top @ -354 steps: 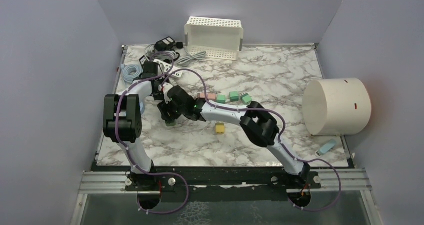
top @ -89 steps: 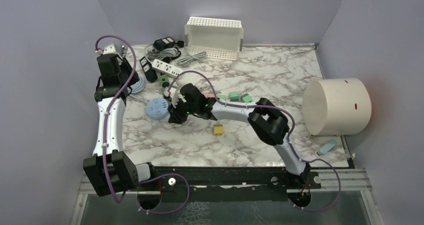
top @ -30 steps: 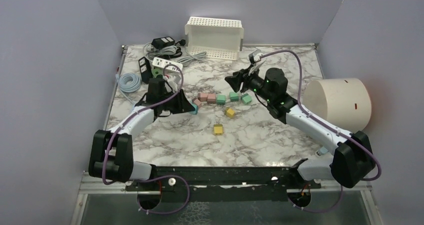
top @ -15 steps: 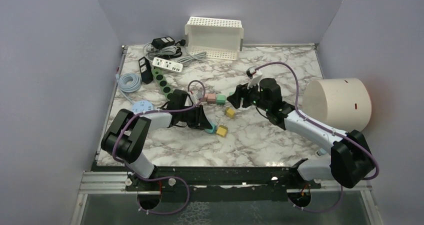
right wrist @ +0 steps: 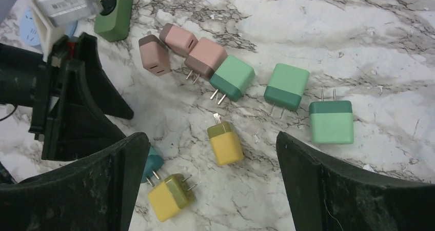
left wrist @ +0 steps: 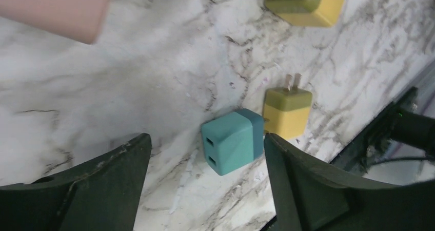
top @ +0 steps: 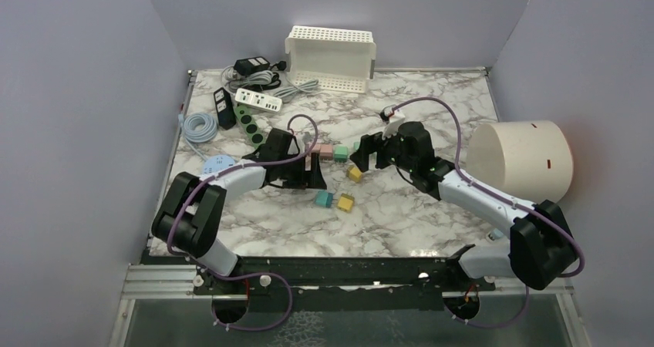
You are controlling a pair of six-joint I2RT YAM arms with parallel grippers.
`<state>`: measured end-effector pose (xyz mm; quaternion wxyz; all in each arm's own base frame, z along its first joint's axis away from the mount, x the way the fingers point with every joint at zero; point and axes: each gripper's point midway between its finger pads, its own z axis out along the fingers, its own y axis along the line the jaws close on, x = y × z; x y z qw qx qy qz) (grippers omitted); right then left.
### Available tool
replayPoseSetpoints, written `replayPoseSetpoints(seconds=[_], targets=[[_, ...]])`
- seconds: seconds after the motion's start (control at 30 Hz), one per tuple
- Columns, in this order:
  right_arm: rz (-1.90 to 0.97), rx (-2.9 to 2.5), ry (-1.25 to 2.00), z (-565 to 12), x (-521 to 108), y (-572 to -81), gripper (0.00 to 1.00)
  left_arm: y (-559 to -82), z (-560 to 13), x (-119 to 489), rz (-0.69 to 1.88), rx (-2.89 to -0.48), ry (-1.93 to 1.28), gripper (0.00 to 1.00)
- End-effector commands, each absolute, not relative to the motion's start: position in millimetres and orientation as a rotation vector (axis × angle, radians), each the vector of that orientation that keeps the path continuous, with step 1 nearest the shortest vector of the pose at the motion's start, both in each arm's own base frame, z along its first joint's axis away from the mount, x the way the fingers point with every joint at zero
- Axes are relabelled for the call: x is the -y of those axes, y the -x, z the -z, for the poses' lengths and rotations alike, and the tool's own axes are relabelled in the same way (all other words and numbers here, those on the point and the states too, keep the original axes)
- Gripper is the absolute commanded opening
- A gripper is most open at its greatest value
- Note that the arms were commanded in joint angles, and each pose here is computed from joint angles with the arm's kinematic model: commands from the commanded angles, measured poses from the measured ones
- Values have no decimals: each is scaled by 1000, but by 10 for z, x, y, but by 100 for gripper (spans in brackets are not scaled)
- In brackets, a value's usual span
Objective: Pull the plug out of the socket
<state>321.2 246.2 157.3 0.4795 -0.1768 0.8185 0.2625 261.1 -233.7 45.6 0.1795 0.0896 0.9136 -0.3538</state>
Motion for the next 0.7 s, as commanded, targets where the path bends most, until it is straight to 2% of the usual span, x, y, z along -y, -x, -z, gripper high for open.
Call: replayPoseSetpoints(seconds=[0.0, 0.1, 0.27, 0.4, 0.47, 0.67], targets=[[-588, -1964, 398, -1735, -2407, -3345, 100, -2867, -646, 1971, 664, -2542, -287, 90], [-565, -1930, 330, -1898, -2311, -3430, 100, -3062, -901, 1759, 575, -2471, -281, 99], [-576, -1913, 183, -2055, -2006, -3671, 100, -3524, -1307, 1162, 447, -2333, -154, 99], [-589, -1889, 14, -2105, -1538, -3833, 100, -3848, -1732, 595, 158, -2176, -22, 99], [-548, -1869, -97, -2098, -1253, -3853, 100, -3908, -2022, 272, 3, -2041, 82, 99], [-435, -1727, -174, -2314, -885, -3857, 100, -3875, -2747, -41, -70, -1671, 118, 99]])
